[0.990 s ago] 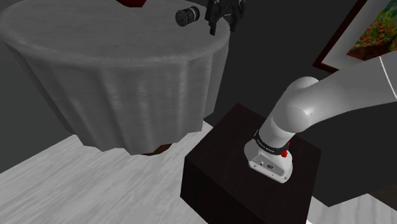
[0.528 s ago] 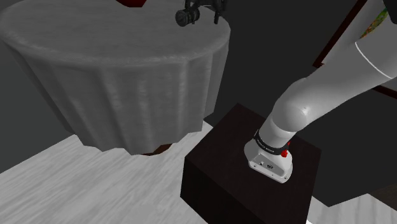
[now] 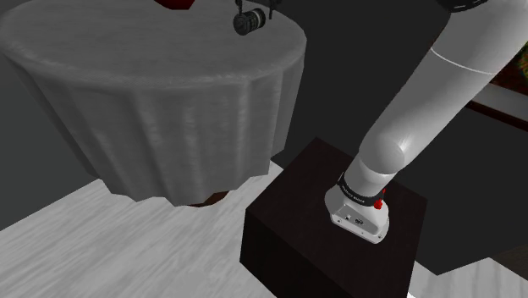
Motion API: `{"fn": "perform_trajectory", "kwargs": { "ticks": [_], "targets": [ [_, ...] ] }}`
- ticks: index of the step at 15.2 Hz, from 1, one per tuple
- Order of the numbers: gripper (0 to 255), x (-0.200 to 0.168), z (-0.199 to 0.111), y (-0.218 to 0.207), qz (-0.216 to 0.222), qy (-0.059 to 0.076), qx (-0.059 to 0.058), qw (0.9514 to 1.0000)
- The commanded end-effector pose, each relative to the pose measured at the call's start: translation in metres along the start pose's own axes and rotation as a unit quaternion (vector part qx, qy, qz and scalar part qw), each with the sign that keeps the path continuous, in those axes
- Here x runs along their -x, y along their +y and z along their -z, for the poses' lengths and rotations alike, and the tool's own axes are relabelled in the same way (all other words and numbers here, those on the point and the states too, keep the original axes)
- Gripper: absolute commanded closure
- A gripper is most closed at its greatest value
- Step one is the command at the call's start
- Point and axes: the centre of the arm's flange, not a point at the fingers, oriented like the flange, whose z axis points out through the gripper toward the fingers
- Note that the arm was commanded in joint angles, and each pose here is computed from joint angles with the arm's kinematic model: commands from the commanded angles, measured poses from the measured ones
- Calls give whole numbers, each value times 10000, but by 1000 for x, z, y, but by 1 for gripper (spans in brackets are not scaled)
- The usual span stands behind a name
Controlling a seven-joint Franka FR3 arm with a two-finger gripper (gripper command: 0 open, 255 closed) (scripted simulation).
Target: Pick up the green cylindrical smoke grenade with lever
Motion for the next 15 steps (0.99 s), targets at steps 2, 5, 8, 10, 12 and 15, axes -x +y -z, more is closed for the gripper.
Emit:
{"fn": "perform_trajectory", "kwargs": {
  "ticks": [2, 5, 8, 10, 12, 15],
  "targets": [
    [0, -40, 3, -12, -577, -36, -30, 9983],
    [0, -80, 7, -18, -1135, -74, -60, 9935],
    [0, -83, -3, -19, -1179, -77, -62, 9930],
    [0, -84, -13, -19, -1179, -77, -62, 9930],
    [0, -85, -24, -19, -1179, -77, -62, 9930],
    [0, -85, -32, -20, -1179, -77, -62, 9930]
  ]
}}
